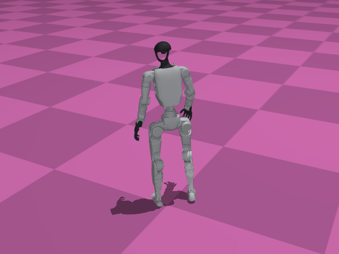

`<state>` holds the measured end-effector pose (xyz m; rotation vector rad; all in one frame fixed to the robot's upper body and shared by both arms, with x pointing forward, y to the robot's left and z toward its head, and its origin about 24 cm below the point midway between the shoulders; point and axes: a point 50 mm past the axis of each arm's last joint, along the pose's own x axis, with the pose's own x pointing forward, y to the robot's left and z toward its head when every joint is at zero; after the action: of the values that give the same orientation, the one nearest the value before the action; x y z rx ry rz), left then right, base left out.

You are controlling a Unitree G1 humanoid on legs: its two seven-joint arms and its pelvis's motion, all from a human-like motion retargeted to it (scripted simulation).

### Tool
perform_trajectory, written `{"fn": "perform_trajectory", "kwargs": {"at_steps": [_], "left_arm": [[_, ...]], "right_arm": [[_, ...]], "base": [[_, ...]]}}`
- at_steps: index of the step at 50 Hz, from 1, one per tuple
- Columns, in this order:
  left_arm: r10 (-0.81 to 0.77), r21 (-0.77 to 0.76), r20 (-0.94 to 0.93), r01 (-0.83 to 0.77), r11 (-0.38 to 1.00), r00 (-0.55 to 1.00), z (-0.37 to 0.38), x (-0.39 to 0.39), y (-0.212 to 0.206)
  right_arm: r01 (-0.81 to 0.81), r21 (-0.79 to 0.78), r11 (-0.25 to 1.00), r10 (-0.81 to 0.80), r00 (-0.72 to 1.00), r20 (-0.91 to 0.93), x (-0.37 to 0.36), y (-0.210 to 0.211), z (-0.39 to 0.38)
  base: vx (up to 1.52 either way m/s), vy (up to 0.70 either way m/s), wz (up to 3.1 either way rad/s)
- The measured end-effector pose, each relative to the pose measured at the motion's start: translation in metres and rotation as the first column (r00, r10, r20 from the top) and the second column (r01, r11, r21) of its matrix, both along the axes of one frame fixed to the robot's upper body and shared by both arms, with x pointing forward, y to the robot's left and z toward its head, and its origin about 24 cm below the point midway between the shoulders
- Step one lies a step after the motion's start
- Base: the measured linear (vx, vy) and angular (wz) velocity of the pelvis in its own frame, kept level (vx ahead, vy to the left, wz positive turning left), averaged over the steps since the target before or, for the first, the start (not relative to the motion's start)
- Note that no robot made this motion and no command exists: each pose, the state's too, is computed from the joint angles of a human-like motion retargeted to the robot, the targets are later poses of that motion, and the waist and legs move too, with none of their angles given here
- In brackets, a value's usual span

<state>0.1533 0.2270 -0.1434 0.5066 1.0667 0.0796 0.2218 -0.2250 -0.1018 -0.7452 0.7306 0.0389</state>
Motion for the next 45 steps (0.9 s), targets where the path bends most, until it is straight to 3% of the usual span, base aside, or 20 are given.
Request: {"fn": "perform_trajectory", "kwargs": {"at_steps": [20,35,45], "left_arm": [[-0.168,0.028,0.16,0.165,0.986,0.973,0.017,0.032,-0.016],[0.085,-0.038,0.029,-0.083,0.996,0.996,0.004,0.008,0.003],[0.038,-0.044,-0.064,-0.041,0.998,0.997,-0.007,-0.014,-0.003]], "right_arm": [[0.013,-0.077,0.997,-0.026,0.984,-0.174,-0.036,-0.021,-0.02],[0.076,-0.015,0.997,-0.076,0.997,-0.02,0.005,-0.004,0.001],[-0.016,-0.04,0.999,0.016,1.0,-0.005,0.009,-0.003,0.005]], "base": [[0.04,-0.13,1.36],[0.0,-0.01,1.41],[0.03,0.15,0.97]]}}
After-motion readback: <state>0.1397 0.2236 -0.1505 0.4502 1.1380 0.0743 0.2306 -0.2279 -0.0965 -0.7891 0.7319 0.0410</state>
